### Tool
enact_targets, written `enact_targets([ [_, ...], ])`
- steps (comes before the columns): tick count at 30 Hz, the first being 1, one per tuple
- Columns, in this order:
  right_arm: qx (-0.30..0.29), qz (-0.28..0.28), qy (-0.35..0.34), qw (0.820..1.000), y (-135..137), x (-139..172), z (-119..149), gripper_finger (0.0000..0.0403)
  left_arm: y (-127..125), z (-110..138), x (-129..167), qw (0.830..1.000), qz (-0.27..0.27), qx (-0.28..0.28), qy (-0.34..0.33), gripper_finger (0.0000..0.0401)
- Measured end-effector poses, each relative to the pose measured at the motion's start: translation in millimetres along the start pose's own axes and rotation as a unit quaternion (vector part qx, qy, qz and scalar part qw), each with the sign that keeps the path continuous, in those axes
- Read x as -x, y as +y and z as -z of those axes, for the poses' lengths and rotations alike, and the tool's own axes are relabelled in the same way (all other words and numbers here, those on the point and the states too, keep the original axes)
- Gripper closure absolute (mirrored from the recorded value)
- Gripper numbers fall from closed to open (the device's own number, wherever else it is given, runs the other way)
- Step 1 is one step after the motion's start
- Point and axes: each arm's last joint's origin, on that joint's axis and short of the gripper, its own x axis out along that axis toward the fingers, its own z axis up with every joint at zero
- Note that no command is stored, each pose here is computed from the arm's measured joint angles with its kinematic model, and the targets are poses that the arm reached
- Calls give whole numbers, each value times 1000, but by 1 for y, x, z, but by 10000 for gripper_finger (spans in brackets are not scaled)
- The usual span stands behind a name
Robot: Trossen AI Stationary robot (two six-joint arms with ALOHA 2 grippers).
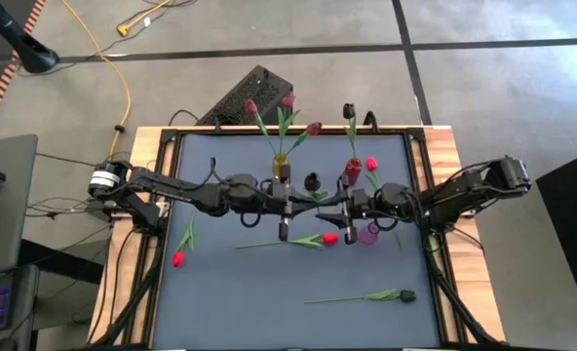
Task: Sort flowers into vase by color
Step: Put the left black flower into the red vase
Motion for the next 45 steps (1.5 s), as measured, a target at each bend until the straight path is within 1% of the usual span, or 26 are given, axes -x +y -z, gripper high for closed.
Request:
enact_targets([
  [3, -9, 6, 12, 1000, -3, 0, 2, 206, 3, 6, 0, 999, -3, 12, 33, 401],
  [6, -9, 9, 26, 1000, -4, 0, 5, 185, 6, 11, 1, 998, -12, 21, 55, 401],
  [9, -14, 10, 36, 999, -5, 0, 6, 179, 7, 11, 0, 998, -16, 26, 54, 401],
  [12, -18, 14, 47, 999, -6, -5, 5, 181, 7, 11, 0, 998, -18, 25, 54, 401],
  [19, -14, 29, 84, 996, -9, -19, -4, 211, 8, 11, 1, 998, -20, 25, 57, 401],
  [25, -13, 30, 122, 992, -9, -24, -3, 247, 8, 14, 1, 997, -19, 25, 73, 401],
  [32, -13, 31, 130, 991, -9, -23, -2, 281, 9, 18, 2, 994, -45, 22, 93, 401],
  [41, -5, 34, 131, 991, -11, -23, -2, 297, 9, 18, 2, 994, -45, 22, 94, 401],
  [45, -2, 39, 139, 990, -13, -23, -1, 317, 9, 18, 2, 994, -45, 22, 94, 401],
])
